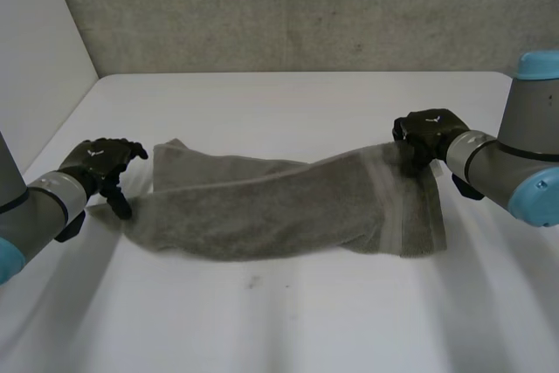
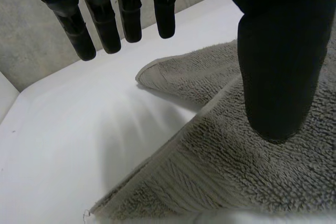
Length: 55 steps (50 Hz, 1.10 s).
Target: Fold the towel.
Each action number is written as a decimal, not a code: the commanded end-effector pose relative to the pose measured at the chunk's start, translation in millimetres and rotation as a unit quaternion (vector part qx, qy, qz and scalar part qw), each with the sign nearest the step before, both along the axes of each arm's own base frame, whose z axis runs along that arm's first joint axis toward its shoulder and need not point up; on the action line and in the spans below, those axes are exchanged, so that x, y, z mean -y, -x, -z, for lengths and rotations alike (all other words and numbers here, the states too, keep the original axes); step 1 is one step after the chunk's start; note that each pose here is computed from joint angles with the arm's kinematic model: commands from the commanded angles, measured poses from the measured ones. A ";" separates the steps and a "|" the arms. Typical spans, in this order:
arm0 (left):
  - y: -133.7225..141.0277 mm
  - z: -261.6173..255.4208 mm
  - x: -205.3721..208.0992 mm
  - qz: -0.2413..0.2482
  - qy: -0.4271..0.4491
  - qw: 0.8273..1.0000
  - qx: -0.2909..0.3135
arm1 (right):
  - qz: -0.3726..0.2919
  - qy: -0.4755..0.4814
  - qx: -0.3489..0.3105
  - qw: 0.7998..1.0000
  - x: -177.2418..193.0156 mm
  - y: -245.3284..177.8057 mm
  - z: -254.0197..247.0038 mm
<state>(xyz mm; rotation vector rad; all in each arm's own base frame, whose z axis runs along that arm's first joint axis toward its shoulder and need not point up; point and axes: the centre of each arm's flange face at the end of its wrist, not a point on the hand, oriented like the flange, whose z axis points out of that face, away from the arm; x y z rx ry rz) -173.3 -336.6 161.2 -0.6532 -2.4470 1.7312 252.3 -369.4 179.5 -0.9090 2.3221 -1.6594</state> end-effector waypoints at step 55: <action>7.2 -31.4 5.8 0.030 0.055 0.996 0.068 | -0.014 0.083 0.031 0.996 -29.2 22.3 -81.3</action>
